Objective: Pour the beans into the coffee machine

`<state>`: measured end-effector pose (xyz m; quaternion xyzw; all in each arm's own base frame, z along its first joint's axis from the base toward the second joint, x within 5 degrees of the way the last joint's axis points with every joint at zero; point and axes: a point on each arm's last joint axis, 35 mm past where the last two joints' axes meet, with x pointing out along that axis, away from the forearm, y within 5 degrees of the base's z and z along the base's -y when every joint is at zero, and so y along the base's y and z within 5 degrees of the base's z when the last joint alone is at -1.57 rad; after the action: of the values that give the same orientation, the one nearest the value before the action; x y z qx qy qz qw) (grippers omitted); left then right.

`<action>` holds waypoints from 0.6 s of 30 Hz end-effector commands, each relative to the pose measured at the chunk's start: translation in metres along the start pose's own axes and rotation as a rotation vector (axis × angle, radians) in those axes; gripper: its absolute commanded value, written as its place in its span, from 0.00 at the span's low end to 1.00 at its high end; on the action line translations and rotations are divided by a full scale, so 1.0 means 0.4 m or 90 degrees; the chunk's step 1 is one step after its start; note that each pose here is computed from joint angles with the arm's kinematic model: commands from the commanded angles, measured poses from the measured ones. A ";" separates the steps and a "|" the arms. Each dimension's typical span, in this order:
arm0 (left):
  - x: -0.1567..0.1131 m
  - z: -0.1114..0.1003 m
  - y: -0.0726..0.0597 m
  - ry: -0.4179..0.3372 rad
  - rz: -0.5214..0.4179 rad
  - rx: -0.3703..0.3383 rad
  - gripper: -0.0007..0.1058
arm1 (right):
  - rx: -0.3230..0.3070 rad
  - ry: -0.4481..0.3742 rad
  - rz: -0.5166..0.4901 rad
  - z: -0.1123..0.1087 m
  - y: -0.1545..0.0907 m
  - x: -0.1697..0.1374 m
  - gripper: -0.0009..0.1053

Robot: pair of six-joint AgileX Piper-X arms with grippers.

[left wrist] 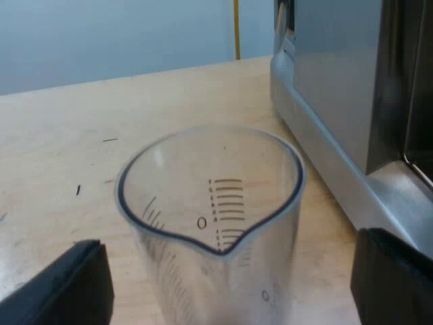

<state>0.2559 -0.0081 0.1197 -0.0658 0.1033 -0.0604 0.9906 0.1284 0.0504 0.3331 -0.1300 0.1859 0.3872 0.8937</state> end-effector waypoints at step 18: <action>0.066 0.022 0.003 -0.021 0.005 -0.004 0.70 | -0.018 -0.015 0.005 0.011 0.001 -0.007 0.59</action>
<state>0.2810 -0.0085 0.1199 -0.0645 0.0973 -0.0609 0.9913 0.1284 0.0504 0.3331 -0.1300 0.1859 0.3872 0.8937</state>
